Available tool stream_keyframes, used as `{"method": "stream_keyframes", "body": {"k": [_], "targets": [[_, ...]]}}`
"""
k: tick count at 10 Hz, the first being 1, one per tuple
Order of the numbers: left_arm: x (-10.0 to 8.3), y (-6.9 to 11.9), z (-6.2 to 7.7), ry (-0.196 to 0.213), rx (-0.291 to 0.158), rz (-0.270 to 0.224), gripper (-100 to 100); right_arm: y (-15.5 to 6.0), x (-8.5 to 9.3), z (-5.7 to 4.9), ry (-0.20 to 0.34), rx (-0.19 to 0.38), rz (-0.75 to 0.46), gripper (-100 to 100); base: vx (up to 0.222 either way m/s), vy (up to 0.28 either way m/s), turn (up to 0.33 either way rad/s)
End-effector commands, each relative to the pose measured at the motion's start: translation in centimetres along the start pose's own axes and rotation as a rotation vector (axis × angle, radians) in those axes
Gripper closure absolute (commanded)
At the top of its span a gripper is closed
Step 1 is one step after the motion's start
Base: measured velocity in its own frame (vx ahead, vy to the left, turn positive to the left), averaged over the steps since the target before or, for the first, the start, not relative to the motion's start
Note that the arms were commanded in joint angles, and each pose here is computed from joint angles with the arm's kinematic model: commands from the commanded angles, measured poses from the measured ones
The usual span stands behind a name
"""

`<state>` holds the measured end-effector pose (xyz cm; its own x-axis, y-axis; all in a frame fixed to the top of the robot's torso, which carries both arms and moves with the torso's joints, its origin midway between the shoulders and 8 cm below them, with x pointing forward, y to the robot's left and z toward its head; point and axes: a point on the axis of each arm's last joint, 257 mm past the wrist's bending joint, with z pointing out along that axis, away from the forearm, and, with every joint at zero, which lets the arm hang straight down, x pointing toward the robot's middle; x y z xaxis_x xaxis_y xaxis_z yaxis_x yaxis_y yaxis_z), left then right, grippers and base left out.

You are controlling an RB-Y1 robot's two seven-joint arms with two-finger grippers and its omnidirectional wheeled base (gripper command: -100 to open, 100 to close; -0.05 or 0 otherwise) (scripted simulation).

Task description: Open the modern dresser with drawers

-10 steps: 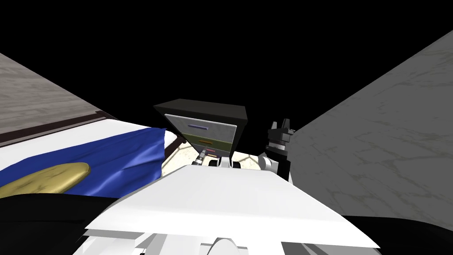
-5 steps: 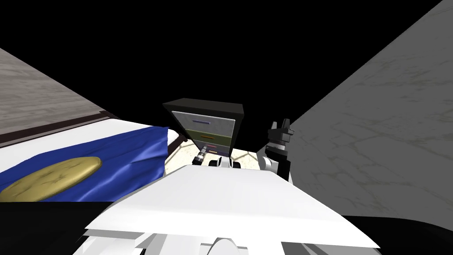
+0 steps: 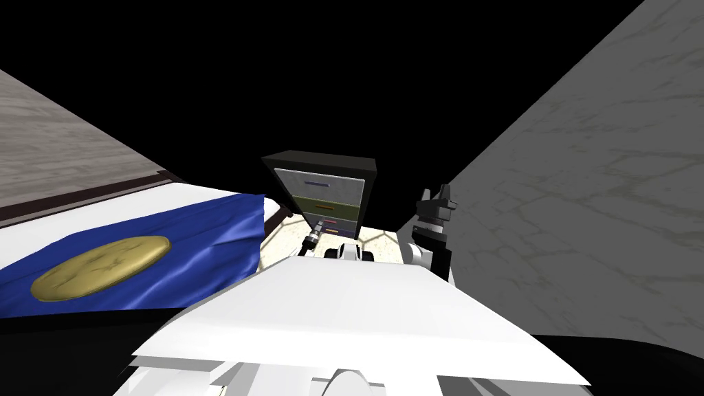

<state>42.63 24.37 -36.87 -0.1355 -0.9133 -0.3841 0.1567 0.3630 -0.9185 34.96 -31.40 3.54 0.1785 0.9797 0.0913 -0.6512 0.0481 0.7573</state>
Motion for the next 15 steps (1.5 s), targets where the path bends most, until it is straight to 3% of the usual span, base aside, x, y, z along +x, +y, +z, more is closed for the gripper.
{"method": "stream_keyframes", "body": {"k": [1,3,5,6,10,11,12,15], "targets": [[-0.7,0.0,1.7,-0.011,0.004,0.001,100,0.0,0.0,0.0,0.000,0.000,0.000,0,-0.111,0.005,-0.029],[-0.6,0.2,2.3,-0.005,0.000,0.002,100,0.0,0.0,0.0,0.000,0.000,0.000,0,-0.080,0.004,-0.009],[-1.2,-0.1,4.2,-0.013,0.009,0.004,100,0.0,0.0,0.0,0.000,0.000,0.000,0,-0.107,-0.006,-0.023],[-1.1,0.3,4.0,-0.010,-0.002,0.004,100,0.0,0.0,0.0,0.000,0.000,0.000,0,-0.060,0.006,-0.002],[-2.2,0.0,7.5,-0.023,-0.007,0.007,100,0.0,0.0,0.0,0.000,0.000,0.000,0,-0.136,0.008,-0.023],[-2.0,0.1,7.2,-0.023,-0.007,0.006,100,0.0,0.0,0.0,0.000,0.000,0.000,0,-0.050,-0.002,-0.005],[-2.2,0.3,7.2,-0.027,-0.012,0.010,-100,0.0,0.0,0.0,0.000,0.000,0.000,0,0.085,-0.004,-0.020],[-2.4,0.6,7.0,-0.032,-0.020,0.015,-100,0.0,0.0,0.0,0.000,0.000,-0.001,0,0.173,0.023,-0.015]]}}
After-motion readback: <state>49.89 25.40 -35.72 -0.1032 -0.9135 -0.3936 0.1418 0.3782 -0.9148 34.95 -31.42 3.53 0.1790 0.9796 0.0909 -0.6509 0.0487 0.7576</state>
